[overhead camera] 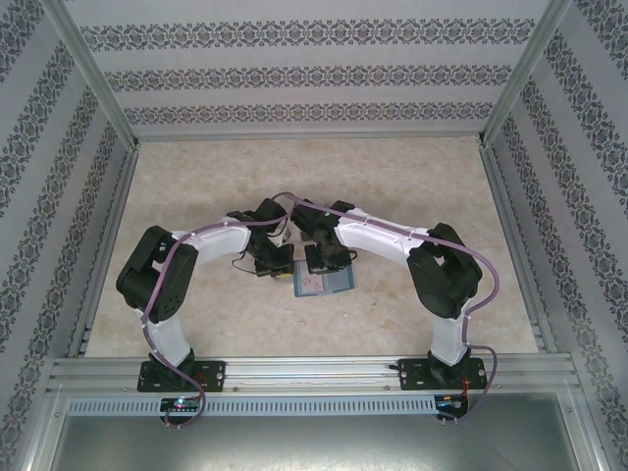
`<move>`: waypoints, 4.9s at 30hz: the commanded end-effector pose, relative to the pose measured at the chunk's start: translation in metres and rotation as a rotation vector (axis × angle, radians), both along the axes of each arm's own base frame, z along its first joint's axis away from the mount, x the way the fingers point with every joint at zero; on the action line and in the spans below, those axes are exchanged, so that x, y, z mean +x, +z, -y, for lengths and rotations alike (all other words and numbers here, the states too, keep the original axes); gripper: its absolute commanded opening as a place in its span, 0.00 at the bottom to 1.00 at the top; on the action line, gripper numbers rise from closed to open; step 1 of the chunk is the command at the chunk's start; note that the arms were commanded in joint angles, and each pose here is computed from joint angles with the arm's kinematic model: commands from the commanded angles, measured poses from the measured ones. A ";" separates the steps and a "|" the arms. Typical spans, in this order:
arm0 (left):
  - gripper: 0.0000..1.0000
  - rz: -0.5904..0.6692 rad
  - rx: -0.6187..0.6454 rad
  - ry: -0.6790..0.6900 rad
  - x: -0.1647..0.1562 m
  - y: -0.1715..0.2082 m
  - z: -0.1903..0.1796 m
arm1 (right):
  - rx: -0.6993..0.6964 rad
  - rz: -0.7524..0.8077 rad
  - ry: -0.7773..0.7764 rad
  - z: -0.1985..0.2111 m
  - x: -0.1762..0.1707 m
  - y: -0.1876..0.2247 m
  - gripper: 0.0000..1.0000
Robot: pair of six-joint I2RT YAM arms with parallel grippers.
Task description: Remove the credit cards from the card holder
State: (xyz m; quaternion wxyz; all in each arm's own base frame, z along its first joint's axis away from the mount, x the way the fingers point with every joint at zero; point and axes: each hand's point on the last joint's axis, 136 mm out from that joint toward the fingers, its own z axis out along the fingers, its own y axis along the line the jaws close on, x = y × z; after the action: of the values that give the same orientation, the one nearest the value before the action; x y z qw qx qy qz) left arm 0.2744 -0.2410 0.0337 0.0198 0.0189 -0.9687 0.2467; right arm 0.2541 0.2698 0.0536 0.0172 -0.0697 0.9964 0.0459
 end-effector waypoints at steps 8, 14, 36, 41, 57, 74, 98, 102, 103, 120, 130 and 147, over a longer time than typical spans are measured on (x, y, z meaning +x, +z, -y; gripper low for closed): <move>0.00 0.012 0.002 -0.088 -0.008 0.017 0.034 | -0.074 0.008 -0.025 0.031 -0.001 -0.002 0.14; 0.00 -0.001 0.026 -0.105 -0.010 0.011 0.038 | -0.119 -0.012 -0.019 0.046 -0.003 -0.012 0.19; 0.00 -0.005 0.064 -0.081 -0.011 0.001 0.032 | -0.135 0.017 -0.015 0.062 -0.006 -0.001 0.32; 0.00 -0.006 0.055 -0.065 -0.010 -0.003 0.033 | -0.029 0.023 -0.023 0.043 -0.003 0.010 0.25; 0.00 -0.018 0.083 -0.050 -0.013 -0.016 0.027 | 0.371 -0.106 -0.108 -0.019 0.005 -0.010 0.17; 0.00 -0.037 0.098 -0.058 -0.018 -0.023 0.024 | 0.314 -0.129 -0.124 -0.011 0.007 -0.033 0.25; 0.00 -0.042 0.111 -0.061 -0.021 -0.023 0.020 | 0.202 -0.111 -0.110 0.009 0.006 -0.039 0.34; 0.00 -0.039 0.112 -0.059 -0.020 -0.022 0.020 | 0.206 -0.107 -0.111 0.008 0.006 -0.037 0.33; 0.00 -0.040 0.112 -0.061 -0.020 -0.022 0.020 | 0.214 -0.106 -0.111 0.007 0.006 -0.035 0.32; 0.00 -0.043 0.112 -0.061 -0.021 -0.023 0.020 | 0.304 -0.103 -0.111 -0.009 0.007 -0.026 0.20; 0.00 -0.042 0.112 -0.061 -0.020 -0.023 0.020 | 0.291 -0.138 -0.116 -0.009 0.003 -0.045 0.21; 0.05 -0.034 0.117 -0.066 -0.021 -0.017 0.019 | 0.183 -0.126 -0.108 0.009 0.003 -0.050 0.32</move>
State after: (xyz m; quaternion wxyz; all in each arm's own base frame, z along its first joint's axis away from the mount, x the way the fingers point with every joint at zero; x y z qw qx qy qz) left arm 0.2662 -0.2690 0.0264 0.0284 -0.0026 -0.9751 0.2197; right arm 0.2648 0.2818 0.0227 -0.0178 -0.0132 0.9799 0.1983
